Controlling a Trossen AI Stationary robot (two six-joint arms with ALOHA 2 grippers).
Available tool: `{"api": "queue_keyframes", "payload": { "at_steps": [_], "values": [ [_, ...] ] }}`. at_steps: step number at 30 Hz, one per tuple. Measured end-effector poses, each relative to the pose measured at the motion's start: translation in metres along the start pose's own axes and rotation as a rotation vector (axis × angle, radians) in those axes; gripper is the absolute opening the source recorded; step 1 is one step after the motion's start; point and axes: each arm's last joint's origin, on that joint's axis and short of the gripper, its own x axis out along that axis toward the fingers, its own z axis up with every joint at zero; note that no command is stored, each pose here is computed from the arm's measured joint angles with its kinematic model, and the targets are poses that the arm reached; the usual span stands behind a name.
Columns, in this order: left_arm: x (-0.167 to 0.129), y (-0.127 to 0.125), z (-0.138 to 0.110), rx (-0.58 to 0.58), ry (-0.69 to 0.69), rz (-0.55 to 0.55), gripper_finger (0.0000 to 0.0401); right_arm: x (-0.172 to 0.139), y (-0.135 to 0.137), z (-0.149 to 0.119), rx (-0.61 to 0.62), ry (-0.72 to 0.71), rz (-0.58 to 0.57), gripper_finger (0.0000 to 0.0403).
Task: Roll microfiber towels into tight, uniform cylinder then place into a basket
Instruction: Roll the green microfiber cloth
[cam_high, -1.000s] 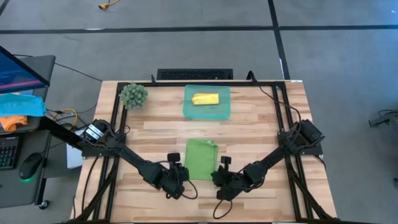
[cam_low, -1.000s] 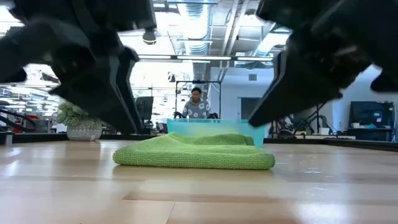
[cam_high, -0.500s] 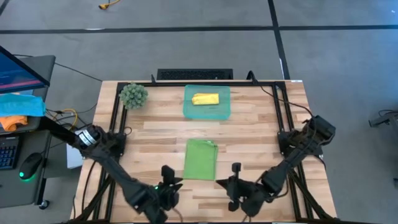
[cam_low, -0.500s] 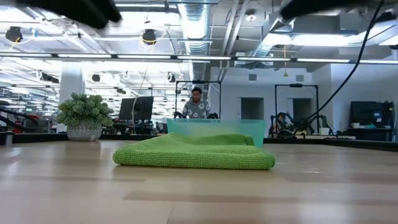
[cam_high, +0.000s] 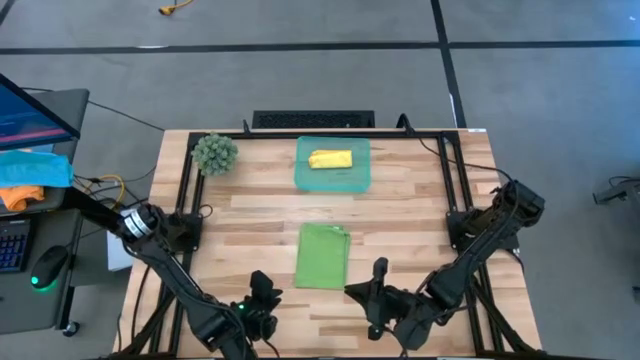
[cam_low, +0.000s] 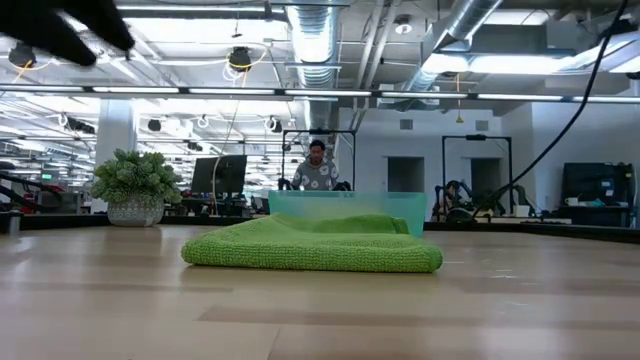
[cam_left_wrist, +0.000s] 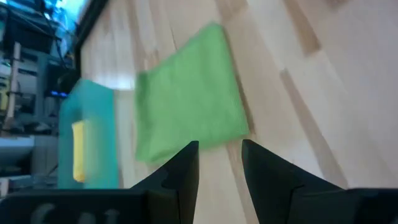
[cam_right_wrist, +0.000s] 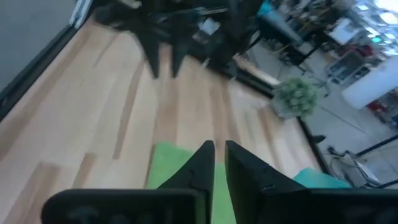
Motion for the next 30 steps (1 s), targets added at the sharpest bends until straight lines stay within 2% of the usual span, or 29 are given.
{"api": "queue_keyframes", "payload": {
  "at_steps": [2,6,15,22,26,30],
  "values": [
    [0.005,-0.003,-0.006,0.000,0.008,0.010,0.0115,0.001,0.001,-0.002,-0.010,0.015,0.045,0.0069],
    [0.011,-0.006,-0.015,-0.022,0.017,0.035,0.0115,0.005,0.001,-0.006,0.063,0.042,0.110,0.0090],
    [0.028,-0.019,-0.036,-0.075,0.012,0.053,0.0115,0.019,0.016,-0.022,0.042,0.087,0.132,0.0167],
    [0.042,-0.027,-0.036,-0.140,-0.067,-0.041,0.0099,0.044,0.041,-0.043,-0.006,0.141,0.128,0.0212],
    [0.049,-0.029,-0.032,-0.167,-0.161,-0.082,0.0082,0.052,0.049,-0.049,-0.001,0.142,0.127,0.0219],
    [0.063,-0.021,-0.031,-0.190,-0.171,-0.104,0.0070,0.054,0.049,-0.049,0.029,0.148,0.134,0.0217]
  ]
}}
